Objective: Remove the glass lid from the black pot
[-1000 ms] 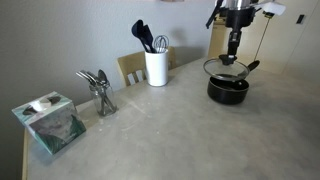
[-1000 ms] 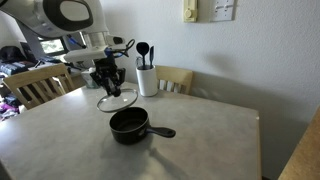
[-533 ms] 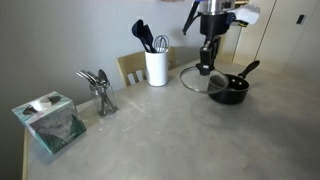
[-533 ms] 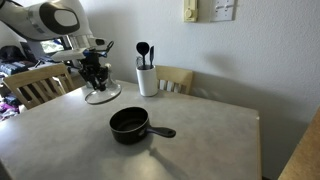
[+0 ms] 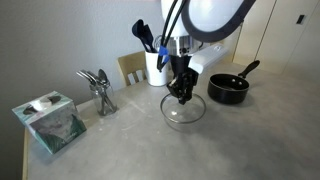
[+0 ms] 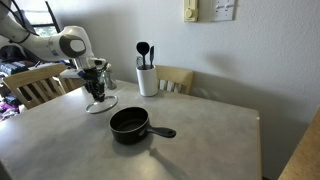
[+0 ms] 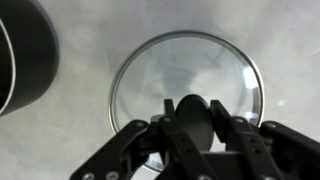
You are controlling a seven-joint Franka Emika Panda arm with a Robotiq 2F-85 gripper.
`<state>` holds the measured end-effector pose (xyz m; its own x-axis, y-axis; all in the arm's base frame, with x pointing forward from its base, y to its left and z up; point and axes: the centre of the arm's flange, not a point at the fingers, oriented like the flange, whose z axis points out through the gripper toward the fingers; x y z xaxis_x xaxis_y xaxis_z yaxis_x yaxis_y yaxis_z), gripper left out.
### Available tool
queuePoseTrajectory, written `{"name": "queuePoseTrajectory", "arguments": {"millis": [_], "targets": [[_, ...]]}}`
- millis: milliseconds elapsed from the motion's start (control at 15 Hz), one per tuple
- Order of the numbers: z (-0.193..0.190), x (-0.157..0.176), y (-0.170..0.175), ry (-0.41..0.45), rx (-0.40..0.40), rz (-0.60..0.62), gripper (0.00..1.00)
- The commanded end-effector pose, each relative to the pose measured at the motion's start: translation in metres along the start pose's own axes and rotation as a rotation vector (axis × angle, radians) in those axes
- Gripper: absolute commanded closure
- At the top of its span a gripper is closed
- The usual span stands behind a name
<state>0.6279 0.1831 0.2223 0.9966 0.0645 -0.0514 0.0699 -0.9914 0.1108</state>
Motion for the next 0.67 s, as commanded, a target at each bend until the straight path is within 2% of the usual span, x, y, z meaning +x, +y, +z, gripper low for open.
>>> {"name": "queuePoseTrajectory", "arguments": {"millis": [0,267,600], "targets": [[0.024,0.025,-0.003,-0.014,-0.002,0.089,0.86],[0.029,0.035,0.005,-0.017,0.026,0.157,0.86],[0.032,0.039,0.014,-0.037,0.080,0.179,0.86]]}}
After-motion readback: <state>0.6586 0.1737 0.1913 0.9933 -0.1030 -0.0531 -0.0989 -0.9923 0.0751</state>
